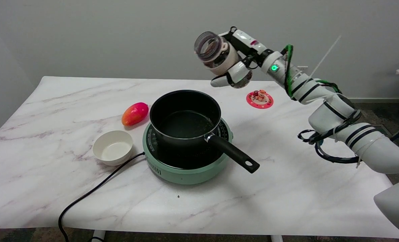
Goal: Pour the contents of the bottle into the soup pot.
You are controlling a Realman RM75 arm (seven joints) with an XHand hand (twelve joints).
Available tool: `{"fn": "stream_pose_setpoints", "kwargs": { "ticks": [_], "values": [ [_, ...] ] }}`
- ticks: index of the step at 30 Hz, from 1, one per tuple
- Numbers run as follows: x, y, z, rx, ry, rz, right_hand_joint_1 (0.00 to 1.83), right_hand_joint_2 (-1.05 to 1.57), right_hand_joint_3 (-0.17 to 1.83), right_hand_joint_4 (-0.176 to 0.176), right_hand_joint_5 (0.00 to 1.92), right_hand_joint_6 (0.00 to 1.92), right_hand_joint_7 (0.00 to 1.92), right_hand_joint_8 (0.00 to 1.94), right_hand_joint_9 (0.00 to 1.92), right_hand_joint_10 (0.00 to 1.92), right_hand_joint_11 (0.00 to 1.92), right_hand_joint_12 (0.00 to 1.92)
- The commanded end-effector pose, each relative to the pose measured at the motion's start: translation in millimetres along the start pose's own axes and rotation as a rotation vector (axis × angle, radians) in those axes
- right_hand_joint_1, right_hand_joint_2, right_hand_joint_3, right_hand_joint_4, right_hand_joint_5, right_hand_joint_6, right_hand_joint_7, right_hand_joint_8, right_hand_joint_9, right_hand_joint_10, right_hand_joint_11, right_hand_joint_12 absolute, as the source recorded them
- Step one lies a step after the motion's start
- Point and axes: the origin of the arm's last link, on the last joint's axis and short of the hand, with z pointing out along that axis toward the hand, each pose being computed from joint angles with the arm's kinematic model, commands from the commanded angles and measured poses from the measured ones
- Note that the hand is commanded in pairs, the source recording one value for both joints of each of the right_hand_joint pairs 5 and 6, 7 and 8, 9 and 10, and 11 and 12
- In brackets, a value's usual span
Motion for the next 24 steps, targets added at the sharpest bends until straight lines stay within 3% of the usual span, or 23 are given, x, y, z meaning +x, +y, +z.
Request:
{"fn": "stream_pose_setpoints", "kwargs": {
  "ticks": [1, 6, 15, 24],
  "values": [
    [-11, -67, 19, -0.003, -0.040, -0.551, 1.54, 0.96, 0.49, 0.000, 1.92, 1.92, 1.89, 1.89, 1.27, 1.27, 1.12, 1.12],
    [-5, -71, -1, -0.020, -0.011, -0.740, 1.51, 1.02, 0.47, 0.000, 1.92, 1.92, 1.91, 1.91, 1.28, 1.28, 1.15, 1.15],
    [2, -73, -26, -0.035, 0.016, -0.835, 1.42, 1.16, 0.44, 0.000, 1.92, 1.92, 1.92, 1.92, 1.32, 1.32, 1.17, 1.17],
    [-2, -89, -33, 0.047, 0.014, -0.894, 1.41, 1.18, 0.44, 0.000, 1.92, 1.92, 1.92, 1.92, 1.32, 1.32, 1.17, 1.17]
  ]
}}
